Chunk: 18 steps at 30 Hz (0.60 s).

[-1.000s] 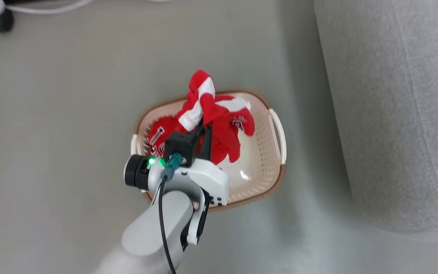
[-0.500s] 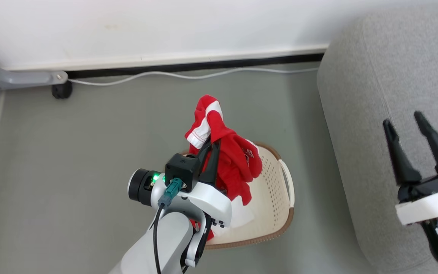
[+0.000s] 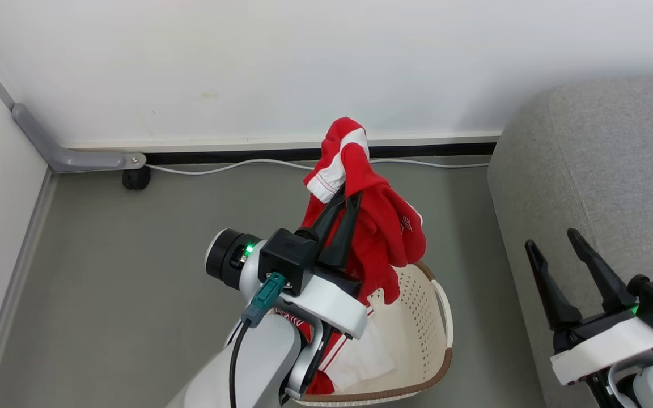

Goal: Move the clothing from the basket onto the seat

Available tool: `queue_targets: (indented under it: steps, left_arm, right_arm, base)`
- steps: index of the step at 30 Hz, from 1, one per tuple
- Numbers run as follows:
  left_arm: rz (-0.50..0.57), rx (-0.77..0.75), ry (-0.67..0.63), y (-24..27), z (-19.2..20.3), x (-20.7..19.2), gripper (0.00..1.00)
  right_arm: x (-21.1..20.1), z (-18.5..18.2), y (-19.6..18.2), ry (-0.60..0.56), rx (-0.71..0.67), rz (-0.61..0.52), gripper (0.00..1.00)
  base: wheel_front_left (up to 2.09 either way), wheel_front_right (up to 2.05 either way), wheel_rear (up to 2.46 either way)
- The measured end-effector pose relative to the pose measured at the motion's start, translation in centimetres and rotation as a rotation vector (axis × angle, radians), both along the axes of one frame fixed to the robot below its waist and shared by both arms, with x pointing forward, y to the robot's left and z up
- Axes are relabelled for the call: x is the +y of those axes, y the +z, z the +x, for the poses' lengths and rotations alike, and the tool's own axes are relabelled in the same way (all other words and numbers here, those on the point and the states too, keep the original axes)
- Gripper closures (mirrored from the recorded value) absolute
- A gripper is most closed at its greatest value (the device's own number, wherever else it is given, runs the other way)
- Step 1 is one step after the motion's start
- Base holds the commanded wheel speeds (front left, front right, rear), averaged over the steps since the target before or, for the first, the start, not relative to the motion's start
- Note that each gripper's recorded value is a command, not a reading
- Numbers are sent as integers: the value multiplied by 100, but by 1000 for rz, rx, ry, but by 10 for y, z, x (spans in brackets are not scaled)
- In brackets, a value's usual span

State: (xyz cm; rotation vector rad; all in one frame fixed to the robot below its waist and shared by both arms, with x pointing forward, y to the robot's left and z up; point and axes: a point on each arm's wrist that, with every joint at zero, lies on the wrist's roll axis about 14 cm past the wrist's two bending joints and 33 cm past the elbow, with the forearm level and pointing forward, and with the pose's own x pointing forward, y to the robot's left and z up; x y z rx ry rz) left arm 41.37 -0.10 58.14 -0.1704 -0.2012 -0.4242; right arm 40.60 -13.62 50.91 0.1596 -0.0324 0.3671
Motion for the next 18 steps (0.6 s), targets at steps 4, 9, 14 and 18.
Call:
queue_targets:
  steps: [4,9,14,18]
  left_arm:
    - [-16,-40,-22,15,-7,-5,100]
    - [-32,-63,-67,22,-15,-18,100]
    - [-28,-76,-80,25,-17,-27,100]
    - [-21,-81,-92,26,-19,-31,100]
  right_arm:
    - [9,-4,0,22,1,5,0]
    - [39,-10,6,116,-16,22,0]
    - [78,-12,52,260,-153,58,0]
    - [105,-24,76,383,-234,44,0]
  base:
    - [0,0,0]
    - [0,0,0]
    - [0,0,0]
    - [0,0,0]
